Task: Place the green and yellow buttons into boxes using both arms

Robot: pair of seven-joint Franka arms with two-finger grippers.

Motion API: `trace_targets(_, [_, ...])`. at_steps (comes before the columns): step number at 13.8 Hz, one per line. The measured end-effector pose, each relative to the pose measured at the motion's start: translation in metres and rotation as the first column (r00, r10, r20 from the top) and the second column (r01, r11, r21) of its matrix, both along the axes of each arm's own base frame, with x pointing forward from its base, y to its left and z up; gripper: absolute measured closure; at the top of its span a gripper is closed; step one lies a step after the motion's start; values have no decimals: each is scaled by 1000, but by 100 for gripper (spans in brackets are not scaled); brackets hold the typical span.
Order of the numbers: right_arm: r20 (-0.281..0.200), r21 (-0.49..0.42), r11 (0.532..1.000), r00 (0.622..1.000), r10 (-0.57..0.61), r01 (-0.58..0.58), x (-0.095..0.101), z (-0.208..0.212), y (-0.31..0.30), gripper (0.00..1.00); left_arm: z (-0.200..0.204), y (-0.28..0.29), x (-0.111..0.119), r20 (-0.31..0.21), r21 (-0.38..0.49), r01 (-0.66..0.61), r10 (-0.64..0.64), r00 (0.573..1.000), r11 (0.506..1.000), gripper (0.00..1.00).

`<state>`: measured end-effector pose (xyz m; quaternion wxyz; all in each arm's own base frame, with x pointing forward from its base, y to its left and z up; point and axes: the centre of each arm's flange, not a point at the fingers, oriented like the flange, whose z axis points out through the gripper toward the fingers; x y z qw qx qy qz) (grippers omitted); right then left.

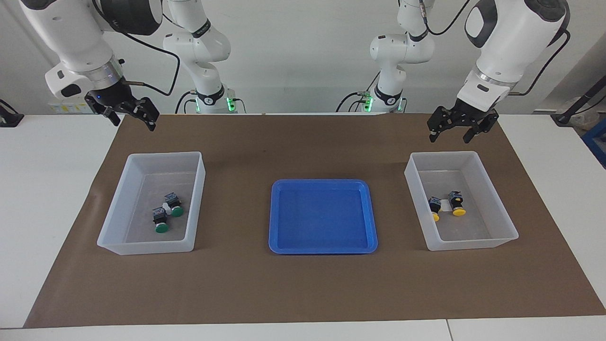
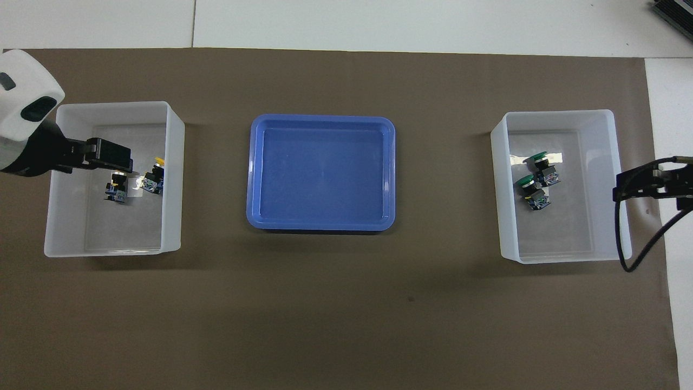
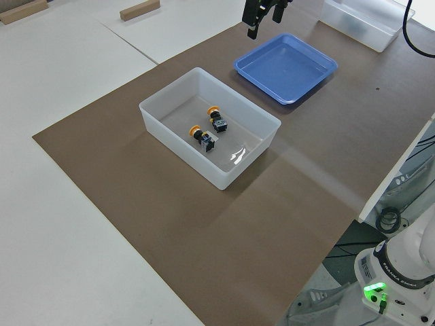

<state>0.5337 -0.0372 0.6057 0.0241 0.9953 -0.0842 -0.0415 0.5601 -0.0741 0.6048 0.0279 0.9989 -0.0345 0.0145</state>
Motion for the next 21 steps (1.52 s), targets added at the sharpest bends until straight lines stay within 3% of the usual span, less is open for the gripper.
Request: trace_targets(21, [0, 0, 1000, 1000, 1, -1, 0, 0, 0, 0, 3, 24, 5, 32, 0, 3, -3, 999, 1000, 0])
